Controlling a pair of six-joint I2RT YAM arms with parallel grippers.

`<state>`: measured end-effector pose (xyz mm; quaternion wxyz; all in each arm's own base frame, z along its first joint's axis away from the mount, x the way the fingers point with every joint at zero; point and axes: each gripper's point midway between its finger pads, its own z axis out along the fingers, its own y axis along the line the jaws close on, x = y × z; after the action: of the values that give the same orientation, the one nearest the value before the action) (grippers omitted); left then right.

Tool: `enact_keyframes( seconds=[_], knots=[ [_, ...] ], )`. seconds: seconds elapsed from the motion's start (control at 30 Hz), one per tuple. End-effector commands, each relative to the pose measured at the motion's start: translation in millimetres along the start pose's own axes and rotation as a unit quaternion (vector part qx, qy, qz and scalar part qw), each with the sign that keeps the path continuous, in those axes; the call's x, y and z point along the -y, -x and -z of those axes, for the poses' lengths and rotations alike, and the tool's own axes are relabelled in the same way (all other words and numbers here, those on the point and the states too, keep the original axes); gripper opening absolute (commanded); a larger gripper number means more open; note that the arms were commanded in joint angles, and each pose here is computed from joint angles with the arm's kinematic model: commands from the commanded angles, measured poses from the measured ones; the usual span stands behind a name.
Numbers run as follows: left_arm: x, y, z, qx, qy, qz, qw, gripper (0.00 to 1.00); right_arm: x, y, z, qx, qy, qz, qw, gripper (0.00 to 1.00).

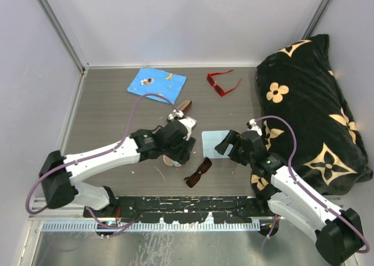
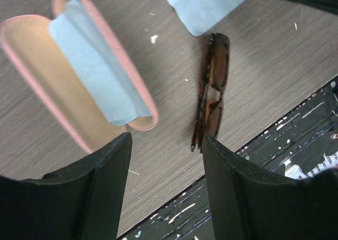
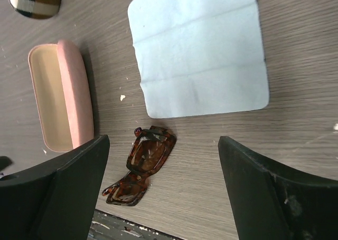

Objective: Organize the sunglasses
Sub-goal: Adjust the sunglasses at the center of the board.

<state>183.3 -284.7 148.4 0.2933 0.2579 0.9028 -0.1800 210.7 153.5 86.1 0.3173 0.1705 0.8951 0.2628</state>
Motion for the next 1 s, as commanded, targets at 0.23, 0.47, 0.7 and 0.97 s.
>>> enact_keyframes(
  seconds=[0.23, 0.47, 0.7, 0.97],
  knots=[
    [76, 14, -37, 0.012, 0.013, -0.076, 0.997, 0.57, -17, 83, 81, 0.187, -0.004, -0.04, 0.982, 0.83],
    [75, 0, -54, -0.003, 0.122, -0.156, 0.98, 0.53, -42, 153, 181, 0.346, 0.035, -0.069, 0.935, 0.81],
    [78, -9, -58, -0.02, 0.175, -0.214, 0.961, 0.46, -58, 197, 260, 0.441, 0.039, -0.057, 0.895, 0.8],
    [89, -23, -67, -0.04, 0.194, -0.256, 0.946, 0.38, -69, 219, 309, 0.495, 0.057, -0.056, 0.865, 0.79]
  ],
)
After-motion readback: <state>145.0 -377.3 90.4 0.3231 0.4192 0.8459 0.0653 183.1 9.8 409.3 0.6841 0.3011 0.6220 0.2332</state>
